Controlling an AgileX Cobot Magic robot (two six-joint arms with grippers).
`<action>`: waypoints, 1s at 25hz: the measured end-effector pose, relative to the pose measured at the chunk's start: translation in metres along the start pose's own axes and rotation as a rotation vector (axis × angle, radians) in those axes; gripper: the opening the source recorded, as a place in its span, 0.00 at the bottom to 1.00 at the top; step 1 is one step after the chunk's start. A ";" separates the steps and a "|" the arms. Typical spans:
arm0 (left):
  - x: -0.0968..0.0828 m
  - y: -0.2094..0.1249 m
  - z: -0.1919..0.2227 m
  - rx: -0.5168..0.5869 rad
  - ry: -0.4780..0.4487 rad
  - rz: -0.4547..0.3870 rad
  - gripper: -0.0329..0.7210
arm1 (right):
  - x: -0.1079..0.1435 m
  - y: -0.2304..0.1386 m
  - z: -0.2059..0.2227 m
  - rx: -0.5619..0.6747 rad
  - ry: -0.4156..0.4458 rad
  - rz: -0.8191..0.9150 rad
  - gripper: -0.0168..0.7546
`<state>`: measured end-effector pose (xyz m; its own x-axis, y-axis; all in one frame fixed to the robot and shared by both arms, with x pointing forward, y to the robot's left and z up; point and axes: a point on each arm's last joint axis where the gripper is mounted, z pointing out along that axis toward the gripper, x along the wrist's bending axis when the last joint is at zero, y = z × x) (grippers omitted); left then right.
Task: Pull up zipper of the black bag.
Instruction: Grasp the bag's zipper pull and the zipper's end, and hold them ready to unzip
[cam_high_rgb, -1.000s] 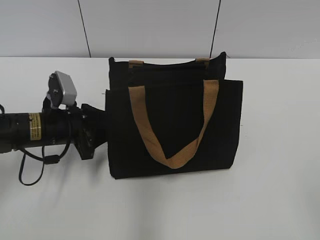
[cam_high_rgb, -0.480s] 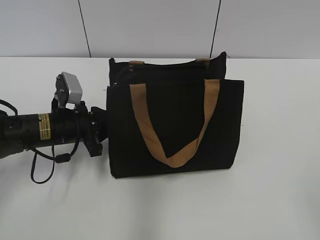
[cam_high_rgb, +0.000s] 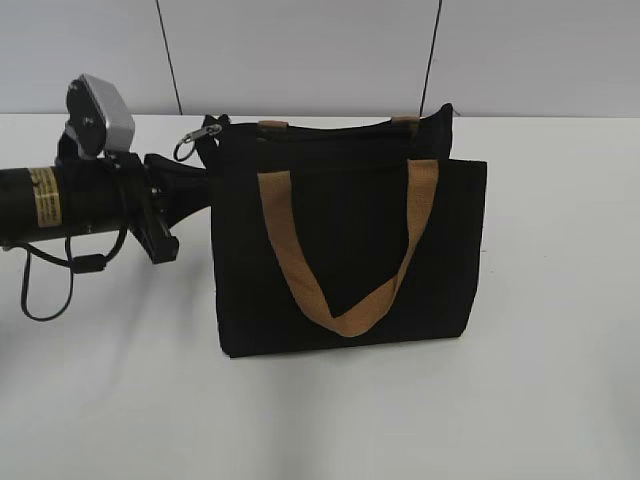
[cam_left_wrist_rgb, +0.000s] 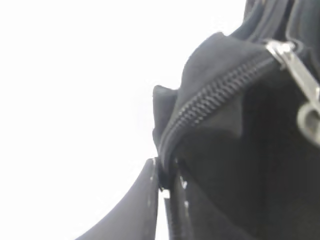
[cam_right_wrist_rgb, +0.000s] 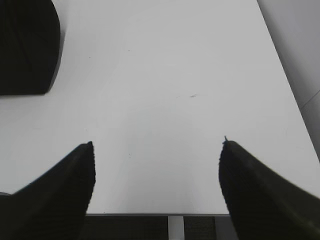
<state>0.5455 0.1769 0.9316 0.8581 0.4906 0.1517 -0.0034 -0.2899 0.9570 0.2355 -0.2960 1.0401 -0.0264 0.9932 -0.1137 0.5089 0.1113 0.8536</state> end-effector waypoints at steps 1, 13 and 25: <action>0.002 0.007 -0.003 0.009 0.018 0.021 0.07 | 0.000 0.000 0.000 0.000 0.000 0.000 0.78; 0.009 0.050 -0.030 0.078 0.165 0.119 0.07 | 0.004 0.003 -0.003 -0.020 0.048 0.039 0.78; 0.006 0.057 -0.037 0.111 0.163 0.024 0.07 | 0.003 0.092 0.017 0.062 0.192 0.126 0.78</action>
<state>0.5316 0.1938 0.9964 0.7640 0.6063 0.2209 0.0415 -0.3878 0.9208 0.2968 -0.2836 1.1101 -0.1199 0.9882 0.0953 0.5705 -0.0100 0.8212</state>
